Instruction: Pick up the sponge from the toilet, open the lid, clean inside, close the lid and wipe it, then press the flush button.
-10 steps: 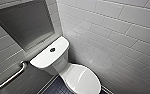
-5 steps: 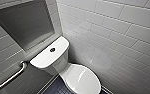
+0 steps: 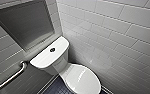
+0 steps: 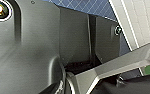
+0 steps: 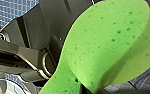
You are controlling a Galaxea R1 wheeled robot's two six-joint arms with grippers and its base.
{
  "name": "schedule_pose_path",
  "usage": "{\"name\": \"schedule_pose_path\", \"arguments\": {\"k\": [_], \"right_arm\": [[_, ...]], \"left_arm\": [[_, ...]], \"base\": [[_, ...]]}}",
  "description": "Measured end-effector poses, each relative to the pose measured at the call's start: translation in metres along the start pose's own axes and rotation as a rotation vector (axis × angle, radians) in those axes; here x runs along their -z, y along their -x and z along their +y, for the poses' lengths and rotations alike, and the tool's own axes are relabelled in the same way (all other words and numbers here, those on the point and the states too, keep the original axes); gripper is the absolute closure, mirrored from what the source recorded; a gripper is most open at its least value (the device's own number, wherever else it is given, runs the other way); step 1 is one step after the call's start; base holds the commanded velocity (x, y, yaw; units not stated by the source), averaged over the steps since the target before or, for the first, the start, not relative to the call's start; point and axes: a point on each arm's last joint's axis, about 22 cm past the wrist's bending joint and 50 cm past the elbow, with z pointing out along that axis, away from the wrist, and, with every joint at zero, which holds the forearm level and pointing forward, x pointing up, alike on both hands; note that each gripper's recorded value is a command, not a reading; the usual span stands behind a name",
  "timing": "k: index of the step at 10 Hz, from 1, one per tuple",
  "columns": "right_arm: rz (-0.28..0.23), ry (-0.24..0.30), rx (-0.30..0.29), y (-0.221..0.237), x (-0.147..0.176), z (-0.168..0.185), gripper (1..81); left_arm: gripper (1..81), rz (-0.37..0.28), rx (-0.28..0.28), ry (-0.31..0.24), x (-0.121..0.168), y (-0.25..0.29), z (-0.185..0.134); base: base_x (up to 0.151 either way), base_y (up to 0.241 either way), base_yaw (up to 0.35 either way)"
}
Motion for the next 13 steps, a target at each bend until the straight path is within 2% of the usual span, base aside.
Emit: {"name": "schedule_pose_path", "arguments": {"k": [2, 4, 9, 11, 13], "right_arm": [[0.016, -0.008, 0.007, -0.012, -0.003, -0.004, 81.1], [-0.013, 0.000, 0.003, 0.011, 0.000, 0.000, 81.1], [-0.017, 0.007, 0.014, 0.015, 0.003, 0.005, 81.1], [-0.050, 0.016, 0.005, 0.041, 0.009, 0.010, 81.1], [-0.051, 0.020, 0.006, 0.042, 0.005, 0.012, 81.1]], "left_arm": [[1.0, 0.008, -0.003, 0.001, 0.000, -0.009, 0.001], [1.0, -0.020, 0.013, 0.001, 0.001, 0.016, 0.001], [1.0, -0.002, 0.004, 0.011, 0.000, 0.003, 0.005], [1.0, 0.026, -0.018, 0.009, 0.000, -0.024, 0.004], [1.0, 0.067, -0.046, 0.002, 0.002, -0.061, -0.001]], "base": [[-0.098, 0.000, 0.000], [-0.092, 0.000, 0.000], [0.000, 0.000, 0.000], [0.000, 0.000, 0.000], [0.000, 0.000, 0.000]]}}
